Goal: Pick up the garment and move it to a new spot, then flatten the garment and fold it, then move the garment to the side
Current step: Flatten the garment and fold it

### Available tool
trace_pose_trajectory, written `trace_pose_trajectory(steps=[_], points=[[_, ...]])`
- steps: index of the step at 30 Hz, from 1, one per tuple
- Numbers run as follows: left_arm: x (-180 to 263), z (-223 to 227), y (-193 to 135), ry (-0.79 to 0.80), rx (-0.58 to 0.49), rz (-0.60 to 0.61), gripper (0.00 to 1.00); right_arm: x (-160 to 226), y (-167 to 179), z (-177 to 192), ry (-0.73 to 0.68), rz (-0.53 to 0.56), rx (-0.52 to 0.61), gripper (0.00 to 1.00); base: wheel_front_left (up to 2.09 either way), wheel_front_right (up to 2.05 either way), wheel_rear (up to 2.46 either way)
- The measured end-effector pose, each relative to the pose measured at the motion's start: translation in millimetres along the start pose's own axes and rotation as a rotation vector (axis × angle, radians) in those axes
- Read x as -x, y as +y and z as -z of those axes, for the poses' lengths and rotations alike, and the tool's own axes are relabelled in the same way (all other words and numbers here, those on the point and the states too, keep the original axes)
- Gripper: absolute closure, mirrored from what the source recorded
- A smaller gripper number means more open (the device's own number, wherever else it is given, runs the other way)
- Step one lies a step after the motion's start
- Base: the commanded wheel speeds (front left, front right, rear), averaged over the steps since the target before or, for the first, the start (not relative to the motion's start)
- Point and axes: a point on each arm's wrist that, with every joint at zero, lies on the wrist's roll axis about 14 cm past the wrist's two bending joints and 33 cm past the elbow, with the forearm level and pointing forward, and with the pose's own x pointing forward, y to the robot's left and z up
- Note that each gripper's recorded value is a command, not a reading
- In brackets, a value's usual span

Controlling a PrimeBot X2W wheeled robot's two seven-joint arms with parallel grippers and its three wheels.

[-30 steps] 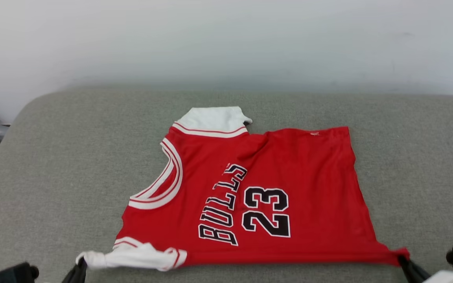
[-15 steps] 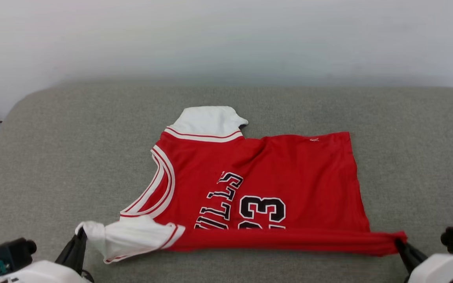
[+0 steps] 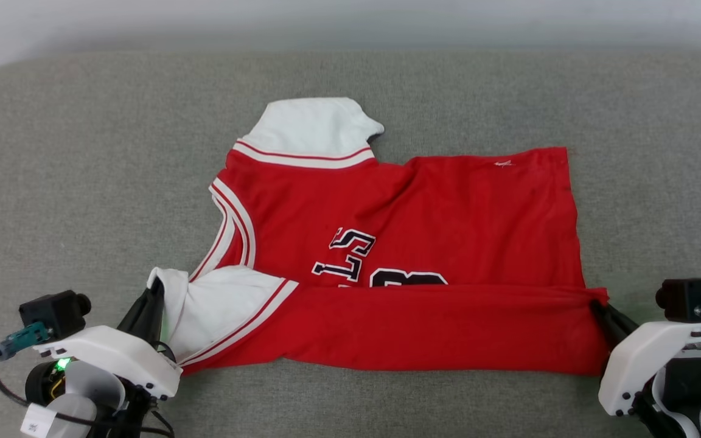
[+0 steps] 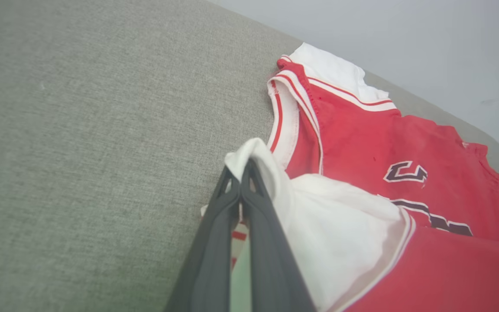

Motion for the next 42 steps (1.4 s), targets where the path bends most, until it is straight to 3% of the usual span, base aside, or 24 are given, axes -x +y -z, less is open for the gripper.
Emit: trace_pose_trajectory(steps=[6, 7, 8, 9, 16, 23, 29, 35, 42], points=[[-14.3, 38.4, 6.5, 0.132, 0.021, -0.009, 1.00, -18.3, -0.8, 23.3, 0.072, -0.009, 0.006, 1.00, 0.00, 0.00, 0.00], [-14.9, 42.6, 6.3, 0.150, 0.032, -0.009, 0.85, -19.3, 0.6, 22.9, 0.063, -0.014, 0.005, 0.85, 0.00, 0.00, 0.00], [-15.3, 43.8, 5.7, 0.156, 0.032, -0.005, 0.53, -19.7, 1.7, 23.8, 0.059, -0.018, 0.003, 0.54, 0.00, 0.00, 0.00], [-15.5, 43.3, 6.8, 0.155, 0.030, -0.008, 0.00, -19.3, 2.1, 22.1, 0.045, -0.021, 0.011, 0.00, 0.00, 0.00, 0.00], [-9.1, 13.3, 16.8, 0.072, 0.005, -0.027, 0.00, -4.3, 8.7, -25.6, -0.230, -0.040, -0.006, 0.00, 0.00, 0.00, 0.00], [5.5, -26.9, 25.1, 0.067, -0.098, -0.018, 0.00, 24.4, 14.6, -52.4, -0.392, -0.042, -0.013, 0.00, 0.00, 0.00, 0.00], [18.3, -21.9, 11.0, 0.257, -0.139, 0.056, 0.00, 45.6, 10.4, -59.6, -0.450, -0.015, -0.018, 0.00, 0.00, 0.00, 0.00], [29.8, 12.4, 5.1, 0.514, -0.082, 0.051, 0.00, 54.9, 6.6, -64.7, -0.481, 0.008, -0.044, 0.00, 0.00, 0.00, 0.00], [24.5, 54.0, 6.1, 0.675, -0.012, 0.019, 0.00, 47.1, -1.9, -53.8, -0.442, 0.038, -0.069, 0.00, 0.00, 0.00, 0.00]])
